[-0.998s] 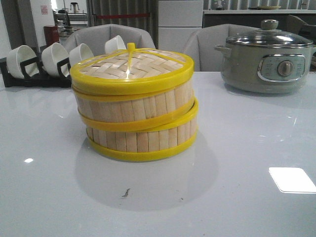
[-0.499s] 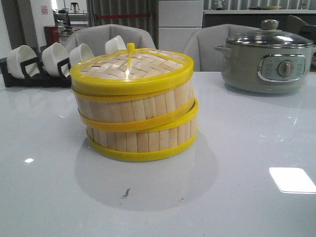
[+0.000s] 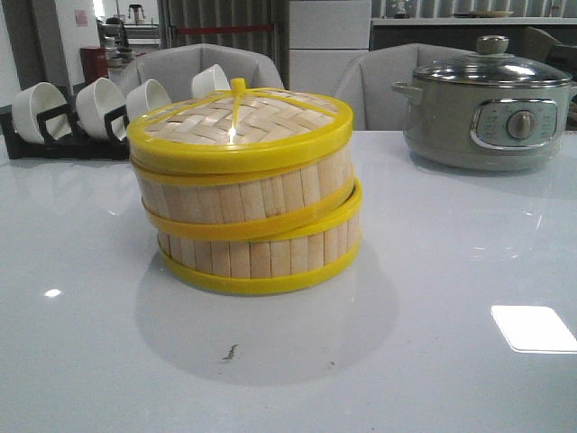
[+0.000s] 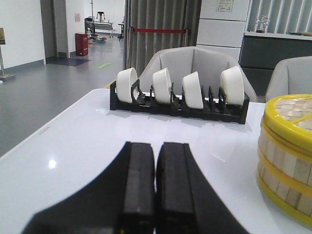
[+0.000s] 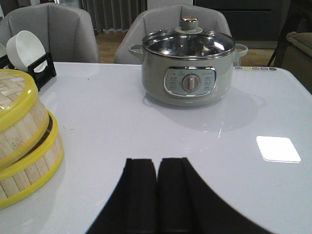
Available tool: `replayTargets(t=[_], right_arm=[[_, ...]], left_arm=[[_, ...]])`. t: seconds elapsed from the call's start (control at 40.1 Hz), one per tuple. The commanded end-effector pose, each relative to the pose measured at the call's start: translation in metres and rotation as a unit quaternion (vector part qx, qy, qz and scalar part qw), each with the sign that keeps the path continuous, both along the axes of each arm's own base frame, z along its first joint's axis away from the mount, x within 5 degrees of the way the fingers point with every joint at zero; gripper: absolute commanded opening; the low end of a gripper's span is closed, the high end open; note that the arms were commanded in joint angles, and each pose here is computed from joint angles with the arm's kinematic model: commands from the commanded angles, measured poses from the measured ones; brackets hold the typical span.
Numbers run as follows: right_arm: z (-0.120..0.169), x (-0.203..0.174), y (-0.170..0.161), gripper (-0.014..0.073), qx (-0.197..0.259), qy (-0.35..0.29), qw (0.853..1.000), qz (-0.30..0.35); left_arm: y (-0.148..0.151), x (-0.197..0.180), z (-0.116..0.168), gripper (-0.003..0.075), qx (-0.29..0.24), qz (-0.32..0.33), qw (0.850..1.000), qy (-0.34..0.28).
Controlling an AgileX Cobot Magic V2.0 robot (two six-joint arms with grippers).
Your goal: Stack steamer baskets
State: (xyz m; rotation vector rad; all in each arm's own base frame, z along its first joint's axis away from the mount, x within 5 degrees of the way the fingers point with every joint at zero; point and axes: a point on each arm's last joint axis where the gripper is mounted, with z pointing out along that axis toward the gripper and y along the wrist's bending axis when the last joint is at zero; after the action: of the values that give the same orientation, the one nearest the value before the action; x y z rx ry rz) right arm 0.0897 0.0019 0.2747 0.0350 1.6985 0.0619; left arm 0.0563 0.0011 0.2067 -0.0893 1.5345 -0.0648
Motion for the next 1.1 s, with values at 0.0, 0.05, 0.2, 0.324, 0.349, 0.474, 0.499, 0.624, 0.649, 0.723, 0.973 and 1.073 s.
replayTargets(t=[0.0, 0.05, 0.2, 0.324, 0.349, 0.474, 0.499, 0.624, 0.649, 0.723, 0.973, 1.073], right_arm=[[0.017, 0.001, 0.000, 0.0026, -0.007, -0.057, 0.998, -0.001], [0.017, 0.001, 0.000, 0.0026, -0.007, -0.057, 0.998, -0.001], [0.017, 0.001, 0.000, 0.0026, -0.007, -0.057, 0.998, -0.001], [0.017, 0.001, 0.000, 0.0026, -0.007, -0.057, 0.998, -0.001], [0.017, 0.001, 0.000, 0.0026, -0.007, -0.057, 0.998, -0.001], [0.017, 0.001, 0.000, 0.0026, -0.007, -0.057, 0.998, -0.001], [0.017, 0.001, 0.000, 0.0026, -0.007, -0.057, 0.998, -0.001], [0.019, -0.004, -0.001, 0.0026, -0.013, -0.067, 0.998, -0.002], [0.019, -0.007, -0.001, 0.0026, -0.013, -0.071, 0.997, -0.002], [0.013, -0.014, -0.001, 0.0026, -0.011, -0.077, 0.997, -0.002], [-0.044, -0.036, -0.001, 0.0026, 0.024, -0.111, 0.993, -0.001], [-0.063, -0.036, -0.001, 0.0026, 0.044, -0.106, 0.993, -0.001]], left_arm=[[-0.001, -0.002, 0.007, 0.0085, -0.004, -0.006, 0.999, -0.044], [-0.001, -0.002, 0.007, 0.0085, -0.004, -0.006, 0.999, -0.044], [-0.001, -0.002, 0.007, 0.0085, -0.004, -0.006, 0.999, -0.044], [-0.001, -0.002, 0.007, 0.0085, -0.004, -0.006, 0.999, -0.044], [-0.001, -0.002, 0.007, 0.0085, -0.004, -0.006, 0.999, -0.044], [-0.001, -0.002, 0.007, 0.0085, -0.004, -0.006, 0.999, -0.044], [-0.001, -0.002, 0.007, 0.0085, -0.004, -0.006, 0.999, -0.044], [-0.001, -0.002, 0.007, 0.0085, -0.004, -0.006, 0.999, -0.044], [-0.001, -0.002, 0.007, 0.0085, -0.004, -0.006, 0.999, -0.044], [-0.001, -0.002, 0.007, 0.0085, -0.004, -0.006, 0.999, -0.044], [-0.001, -0.002, 0.007, 0.0085, -0.004, -0.005, 0.999, -0.043], [-0.001, -0.002, 0.007, 0.0085, -0.004, -0.005, 0.999, -0.043]])
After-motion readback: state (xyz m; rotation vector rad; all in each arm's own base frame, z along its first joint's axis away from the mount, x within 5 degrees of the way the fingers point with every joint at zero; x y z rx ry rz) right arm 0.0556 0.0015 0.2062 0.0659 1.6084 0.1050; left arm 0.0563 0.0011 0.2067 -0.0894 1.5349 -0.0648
